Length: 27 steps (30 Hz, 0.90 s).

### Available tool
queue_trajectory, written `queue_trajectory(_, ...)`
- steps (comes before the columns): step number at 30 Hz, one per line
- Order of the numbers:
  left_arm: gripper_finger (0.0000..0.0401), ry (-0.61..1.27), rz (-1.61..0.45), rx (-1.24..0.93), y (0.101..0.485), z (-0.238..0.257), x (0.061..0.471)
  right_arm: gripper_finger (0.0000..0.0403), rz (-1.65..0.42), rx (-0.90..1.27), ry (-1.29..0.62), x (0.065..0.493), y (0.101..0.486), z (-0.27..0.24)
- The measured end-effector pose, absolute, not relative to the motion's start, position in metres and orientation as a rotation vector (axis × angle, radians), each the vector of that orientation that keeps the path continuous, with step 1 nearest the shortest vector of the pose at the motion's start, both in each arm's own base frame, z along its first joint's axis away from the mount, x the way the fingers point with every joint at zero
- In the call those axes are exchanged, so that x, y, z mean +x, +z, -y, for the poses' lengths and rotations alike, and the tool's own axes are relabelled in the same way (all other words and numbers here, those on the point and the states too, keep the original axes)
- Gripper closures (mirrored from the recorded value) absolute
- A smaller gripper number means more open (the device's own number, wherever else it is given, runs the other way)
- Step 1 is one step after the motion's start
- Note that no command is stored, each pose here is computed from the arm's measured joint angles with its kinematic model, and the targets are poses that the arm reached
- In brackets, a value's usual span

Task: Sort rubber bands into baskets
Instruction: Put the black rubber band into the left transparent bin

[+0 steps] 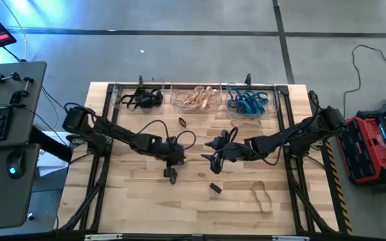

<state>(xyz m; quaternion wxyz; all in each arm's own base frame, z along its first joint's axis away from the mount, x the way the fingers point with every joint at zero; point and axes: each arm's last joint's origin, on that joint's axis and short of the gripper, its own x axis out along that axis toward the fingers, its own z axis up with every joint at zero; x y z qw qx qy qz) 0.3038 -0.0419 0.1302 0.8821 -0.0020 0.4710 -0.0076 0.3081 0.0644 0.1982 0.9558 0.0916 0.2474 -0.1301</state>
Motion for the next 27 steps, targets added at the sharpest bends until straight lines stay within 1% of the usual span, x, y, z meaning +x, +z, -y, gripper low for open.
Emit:
queue_trajectory(1,0.0390,0.003,-0.963,0.009,0.136,0.041,0.303,0.0167,-0.503,0.185,-0.264,0.308,0.198,-0.064)
queue_trajectory(5,0.0394,0.069,-0.960,0.042,0.156,0.034,0.293,0.0167,-0.505,0.181,-0.263,0.308,0.198,-0.064)
queue_trajectory(10,0.0398,0.201,-0.913,0.051,0.191,0.016,0.274,0.0167,-0.513,0.164,-0.261,0.308,0.197,-0.064)
queue_trajectory(17,0.0400,0.536,-0.884,0.082,0.234,-0.031,0.231,0.0167,-0.520,0.158,-0.261,0.307,0.197,-0.064)
queue_trajectory(22,0.0400,0.720,-0.897,0.049,0.245,-0.076,0.207,0.0167,-0.520,0.158,-0.261,0.307,0.197,-0.064)
queue_trajectory(25,0.0400,0.785,-0.932,0.025,0.244,-0.102,0.196,0.0167,-0.520,0.158,-0.262,0.307,0.197,-0.064)
queue_trajectory(27,0.0400,0.797,-0.955,-0.009,0.241,-0.118,0.191,0.0167,-0.520,0.158,-0.262,0.307,0.197,-0.064)
